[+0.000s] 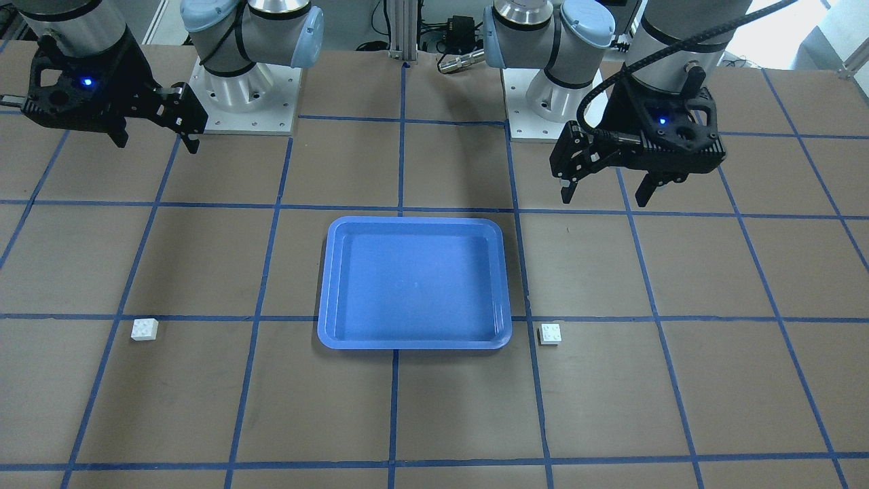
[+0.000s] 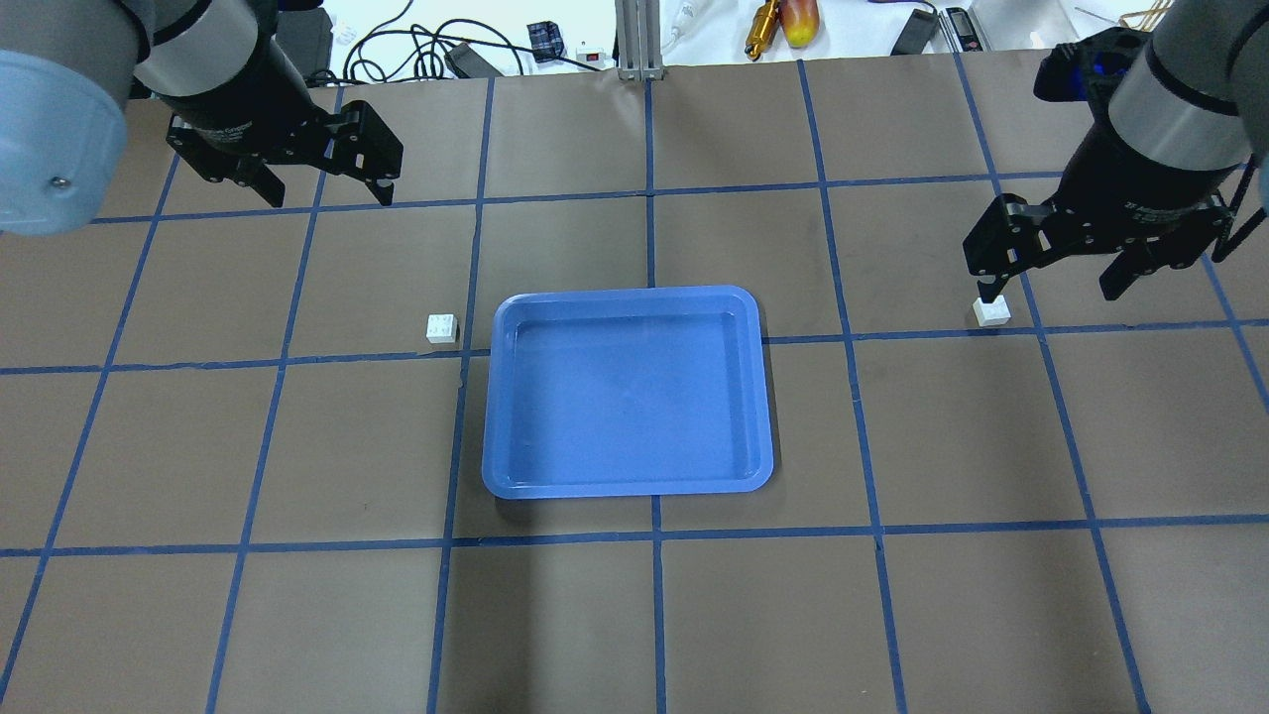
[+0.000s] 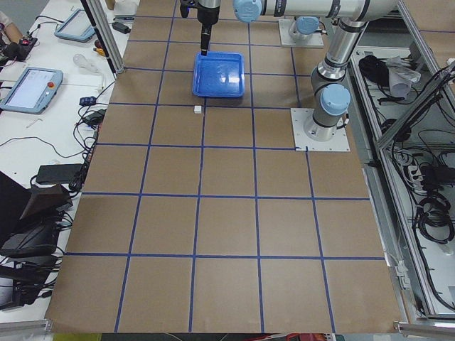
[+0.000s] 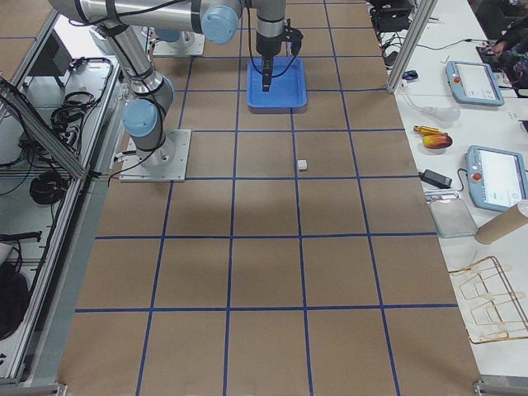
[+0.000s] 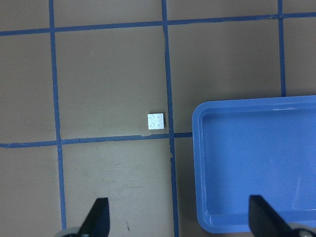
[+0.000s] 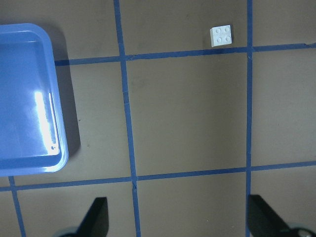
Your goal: Assemble white blocks and place on blue tray
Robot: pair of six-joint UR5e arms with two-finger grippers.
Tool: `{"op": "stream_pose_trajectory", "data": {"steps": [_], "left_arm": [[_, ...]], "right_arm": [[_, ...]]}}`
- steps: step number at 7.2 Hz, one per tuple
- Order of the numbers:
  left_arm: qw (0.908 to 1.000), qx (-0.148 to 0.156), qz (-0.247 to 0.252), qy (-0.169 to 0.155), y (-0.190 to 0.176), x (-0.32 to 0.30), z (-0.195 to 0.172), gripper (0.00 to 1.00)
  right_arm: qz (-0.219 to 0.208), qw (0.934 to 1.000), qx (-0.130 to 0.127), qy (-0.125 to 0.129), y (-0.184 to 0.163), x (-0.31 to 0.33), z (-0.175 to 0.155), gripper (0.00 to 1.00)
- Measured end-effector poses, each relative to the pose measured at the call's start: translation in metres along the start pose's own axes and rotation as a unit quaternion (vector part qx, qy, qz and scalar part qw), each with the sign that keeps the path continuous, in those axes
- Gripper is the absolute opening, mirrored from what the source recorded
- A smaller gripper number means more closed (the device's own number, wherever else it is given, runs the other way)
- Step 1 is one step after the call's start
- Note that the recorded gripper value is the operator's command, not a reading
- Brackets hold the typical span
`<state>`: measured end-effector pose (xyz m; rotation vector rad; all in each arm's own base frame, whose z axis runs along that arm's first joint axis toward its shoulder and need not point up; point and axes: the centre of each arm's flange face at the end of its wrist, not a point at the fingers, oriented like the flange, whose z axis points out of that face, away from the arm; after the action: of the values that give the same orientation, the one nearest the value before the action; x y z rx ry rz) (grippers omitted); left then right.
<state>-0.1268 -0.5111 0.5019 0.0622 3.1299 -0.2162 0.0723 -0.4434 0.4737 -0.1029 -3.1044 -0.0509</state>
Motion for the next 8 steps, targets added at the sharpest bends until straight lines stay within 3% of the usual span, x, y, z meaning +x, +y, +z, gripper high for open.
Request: {"op": "stream_pose_trajectory", "data": {"steps": [2,8], "left_arm": [[1.0,-0.001,0.0,0.0,0.001,0.0,0.001,1.0],[1.0,-0.003,0.0,0.001,0.002,0.0,0.002,1.0]], "right_arm": [[0.021,0.9998,0.007,-0.001,-0.004,-0.028,0.004,1.0],[0.017,0.9995,0.022,-0.016,0.003,-0.048,-0.003,1.0]]}}
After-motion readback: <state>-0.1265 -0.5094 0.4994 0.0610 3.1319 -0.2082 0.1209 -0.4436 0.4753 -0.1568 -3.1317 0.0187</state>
